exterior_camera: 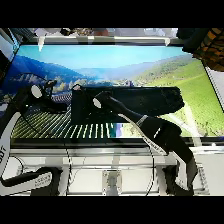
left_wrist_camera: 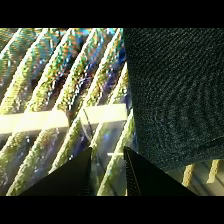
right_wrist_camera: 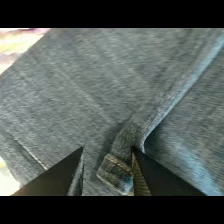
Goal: Fold the clothes and pants, and hang the long-sleeved shirts on hangers.
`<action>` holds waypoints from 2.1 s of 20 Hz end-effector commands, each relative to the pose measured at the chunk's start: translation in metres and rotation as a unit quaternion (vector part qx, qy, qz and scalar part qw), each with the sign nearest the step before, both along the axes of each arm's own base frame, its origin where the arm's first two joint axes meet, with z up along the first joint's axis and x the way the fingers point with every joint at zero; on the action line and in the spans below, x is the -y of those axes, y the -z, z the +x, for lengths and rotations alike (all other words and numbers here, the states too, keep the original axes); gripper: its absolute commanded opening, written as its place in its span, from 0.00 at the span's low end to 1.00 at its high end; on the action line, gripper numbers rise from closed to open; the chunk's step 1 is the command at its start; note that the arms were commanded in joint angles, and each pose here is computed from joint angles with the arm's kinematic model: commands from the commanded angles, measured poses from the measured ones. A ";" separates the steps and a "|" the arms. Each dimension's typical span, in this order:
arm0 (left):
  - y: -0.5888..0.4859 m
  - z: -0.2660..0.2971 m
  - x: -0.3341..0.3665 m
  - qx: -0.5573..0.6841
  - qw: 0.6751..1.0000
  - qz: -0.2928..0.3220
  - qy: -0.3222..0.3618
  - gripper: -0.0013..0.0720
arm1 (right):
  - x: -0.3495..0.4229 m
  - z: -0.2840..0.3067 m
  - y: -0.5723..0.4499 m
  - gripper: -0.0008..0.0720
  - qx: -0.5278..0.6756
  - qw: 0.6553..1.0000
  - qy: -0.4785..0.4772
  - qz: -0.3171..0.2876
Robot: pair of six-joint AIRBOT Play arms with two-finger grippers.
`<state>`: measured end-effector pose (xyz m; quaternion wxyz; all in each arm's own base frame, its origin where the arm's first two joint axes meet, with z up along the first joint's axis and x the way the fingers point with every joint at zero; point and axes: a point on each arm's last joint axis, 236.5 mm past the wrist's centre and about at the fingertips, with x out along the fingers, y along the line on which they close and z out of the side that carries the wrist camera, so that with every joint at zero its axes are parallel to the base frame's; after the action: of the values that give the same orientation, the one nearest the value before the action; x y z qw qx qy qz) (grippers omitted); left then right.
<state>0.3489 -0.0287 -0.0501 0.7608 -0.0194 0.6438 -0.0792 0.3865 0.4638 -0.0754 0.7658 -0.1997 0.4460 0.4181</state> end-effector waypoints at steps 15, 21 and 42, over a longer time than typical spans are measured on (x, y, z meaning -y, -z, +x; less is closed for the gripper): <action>0.000 0.000 0.000 -0.001 1.000 0.000 0.000 0.33 | 0.015 0.002 0.002 0.44 -0.011 1.000 0.002 -0.025; 0.000 -0.001 0.000 -0.002 1.000 0.000 0.000 0.33 | 0.014 0.006 -0.004 0.44 -0.006 1.000 -0.001 -0.027; 0.001 -0.001 0.000 -0.003 1.000 -0.001 0.000 0.33 | 0.130 0.116 -0.029 0.06 0.022 0.989 0.129 -0.074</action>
<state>0.3475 -0.0289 -0.0504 0.7590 -0.0196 0.6459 -0.0796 0.4565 0.3891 -0.0630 0.7807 -0.2311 0.4716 0.3387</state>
